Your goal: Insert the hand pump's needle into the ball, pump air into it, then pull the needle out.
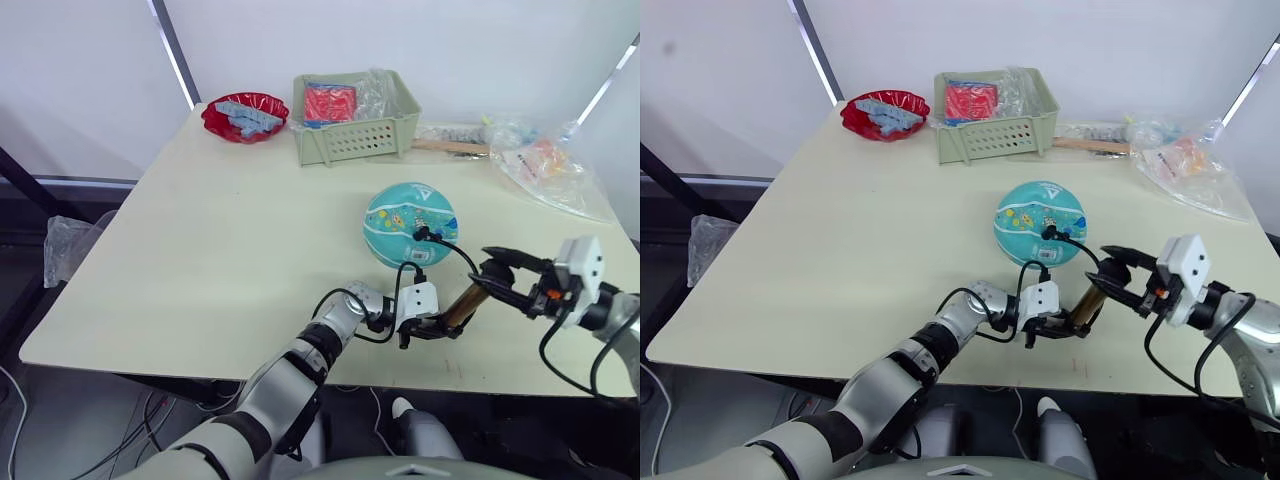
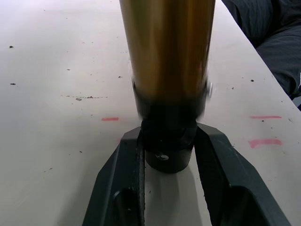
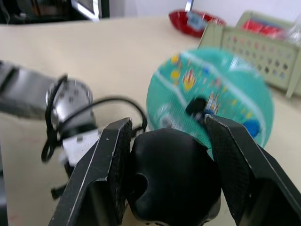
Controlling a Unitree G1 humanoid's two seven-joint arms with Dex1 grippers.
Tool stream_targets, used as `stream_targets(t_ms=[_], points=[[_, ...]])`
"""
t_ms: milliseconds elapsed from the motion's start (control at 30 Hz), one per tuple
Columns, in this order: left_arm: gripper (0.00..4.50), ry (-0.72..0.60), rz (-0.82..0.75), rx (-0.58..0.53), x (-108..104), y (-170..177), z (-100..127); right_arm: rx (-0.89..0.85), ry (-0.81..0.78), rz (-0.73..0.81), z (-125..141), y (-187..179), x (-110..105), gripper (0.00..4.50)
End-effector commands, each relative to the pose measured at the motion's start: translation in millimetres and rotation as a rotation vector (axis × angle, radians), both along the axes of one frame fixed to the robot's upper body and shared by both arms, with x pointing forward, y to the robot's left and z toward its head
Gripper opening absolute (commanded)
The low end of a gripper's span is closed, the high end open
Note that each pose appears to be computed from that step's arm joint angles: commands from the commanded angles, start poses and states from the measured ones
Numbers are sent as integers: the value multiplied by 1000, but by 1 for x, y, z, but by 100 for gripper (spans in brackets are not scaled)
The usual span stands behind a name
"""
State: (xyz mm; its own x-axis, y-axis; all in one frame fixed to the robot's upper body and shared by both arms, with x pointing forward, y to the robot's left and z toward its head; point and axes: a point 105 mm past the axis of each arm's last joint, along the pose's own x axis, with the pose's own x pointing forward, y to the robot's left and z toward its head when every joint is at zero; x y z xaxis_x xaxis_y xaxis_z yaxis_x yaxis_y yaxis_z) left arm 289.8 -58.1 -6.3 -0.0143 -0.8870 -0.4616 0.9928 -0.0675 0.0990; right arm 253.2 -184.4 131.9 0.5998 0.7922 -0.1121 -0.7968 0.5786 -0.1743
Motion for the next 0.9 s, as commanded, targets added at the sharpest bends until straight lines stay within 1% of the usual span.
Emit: stream_targets(t_ms=[33, 133, 300, 433, 467, 567, 633, 700, 767, 833, 900], points=[[103, 115, 27, 248, -16, 45, -55, -5, 197, 16, -46, 5, -12, 199], [103, 113, 26, 252, -15, 45, -55, 56, 124, 3, -21, 1, -5, 199], [103, 113, 22, 256, -15, 46, -55, 65, 12, 12, 25, -10, 0, 199], [103, 113, 24, 256, -15, 46, -55, 102, -51, 21, 60, -16, -1, 199], [103, 114, 25, 256, -15, 47, -55, 139, -66, 15, 72, -18, -2, 199], [103, 117, 23, 260, -16, 49, -57, 174, -111, 3, 103, -26, -5, 199], [103, 117, 23, 262, -16, 50, -58, 184, -123, -3, 114, -30, -7, 199], [103, 117, 23, 262, -16, 50, -58, 189, -124, -3, 119, -31, -8, 199], [103, 117, 24, 263, -16, 50, -57, 192, -146, 3, 134, -33, -12, 199], [103, 116, 24, 265, -16, 50, -57, 189, -192, 1, 154, -33, -15, 199], [103, 116, 23, 265, -15, 49, -57, 185, -210, 0, 166, -35, -17, 199]])
